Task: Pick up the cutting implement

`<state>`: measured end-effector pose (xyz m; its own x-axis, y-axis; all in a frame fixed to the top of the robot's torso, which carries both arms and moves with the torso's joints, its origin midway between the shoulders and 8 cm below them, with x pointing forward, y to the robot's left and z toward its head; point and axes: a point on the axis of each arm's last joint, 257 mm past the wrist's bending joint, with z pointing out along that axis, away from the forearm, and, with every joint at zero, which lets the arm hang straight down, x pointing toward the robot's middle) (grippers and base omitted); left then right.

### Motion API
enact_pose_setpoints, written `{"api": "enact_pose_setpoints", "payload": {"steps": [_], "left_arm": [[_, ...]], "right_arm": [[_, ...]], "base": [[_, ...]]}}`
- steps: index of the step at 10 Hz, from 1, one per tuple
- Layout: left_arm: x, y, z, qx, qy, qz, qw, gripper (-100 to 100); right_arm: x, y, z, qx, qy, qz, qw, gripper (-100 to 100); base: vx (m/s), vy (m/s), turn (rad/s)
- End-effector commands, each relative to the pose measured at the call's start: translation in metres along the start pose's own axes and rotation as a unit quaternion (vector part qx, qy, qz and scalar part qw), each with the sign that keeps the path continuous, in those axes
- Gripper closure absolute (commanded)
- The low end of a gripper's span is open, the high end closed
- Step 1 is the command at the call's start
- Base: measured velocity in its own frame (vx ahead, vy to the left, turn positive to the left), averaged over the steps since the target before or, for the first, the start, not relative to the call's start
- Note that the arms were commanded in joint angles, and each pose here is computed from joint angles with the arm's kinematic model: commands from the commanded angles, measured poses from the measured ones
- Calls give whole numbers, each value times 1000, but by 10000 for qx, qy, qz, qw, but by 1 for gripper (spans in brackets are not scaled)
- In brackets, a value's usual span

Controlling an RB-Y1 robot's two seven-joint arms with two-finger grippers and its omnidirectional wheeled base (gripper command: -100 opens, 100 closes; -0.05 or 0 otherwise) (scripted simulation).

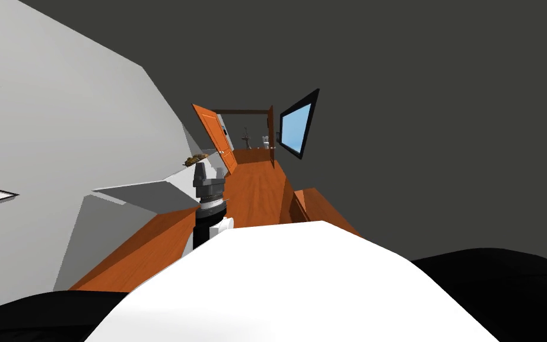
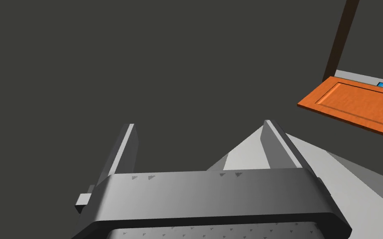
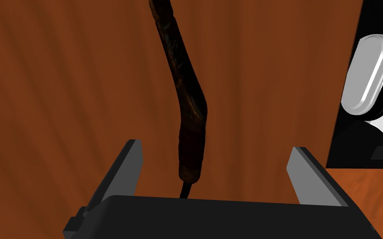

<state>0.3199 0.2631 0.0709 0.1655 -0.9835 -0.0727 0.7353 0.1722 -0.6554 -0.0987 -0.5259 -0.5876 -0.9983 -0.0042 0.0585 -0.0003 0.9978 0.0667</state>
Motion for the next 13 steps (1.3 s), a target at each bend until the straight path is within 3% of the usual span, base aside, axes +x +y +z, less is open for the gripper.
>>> {"api": "enact_pose_setpoints", "payload": {"steps": [1, 3, 4, 6, 7, 10, 11, 13], "left_arm": [[0, 0, 0, 0, 0, 0, 10000, 0], [0, 0, 0, -1, 0, 1, 10000, 0], [0, 0, 0, -1, 0, 1, 10000, 0], [0, 0, 0, -1, 0, 1, 10000, 0], [0, 0, 0, -1, 0, 1, 10000, 0], [0, 0, 0, -1, 0, 1, 10000, 0], [0, 0, 0, -1, 0, 1, 10000, 0], [0, 0, 0, -1, 0, 1, 10000, 0]], "right_arm": [[8, 8, 3, -38, -36, 55, 10000, -100], [3, 8, 3, -51, -139, 232, 9996, -100], [33, 24, 10, -101, -14, 315, 9995, -100], [25, 24, 10, -107, -165, 486, 9986, -100], [56, 39, 15, -142, -18, 481, 9987, -100], [46, 38, 15, -133, -210, 801, 9965, -100], [78, 54, 19, -152, -59, 872, 9961, -100], [71, 52, 19, -135, -179, 1011, 9946, -100]], "base": [[-20, -32, 235], [-9, -10, -22], [-19, -11, 327], [-18, -23, 133], [-20, -18, 278], [-15, -14, 94], [-21, -14, 294], [-20, -18, 164]]}}
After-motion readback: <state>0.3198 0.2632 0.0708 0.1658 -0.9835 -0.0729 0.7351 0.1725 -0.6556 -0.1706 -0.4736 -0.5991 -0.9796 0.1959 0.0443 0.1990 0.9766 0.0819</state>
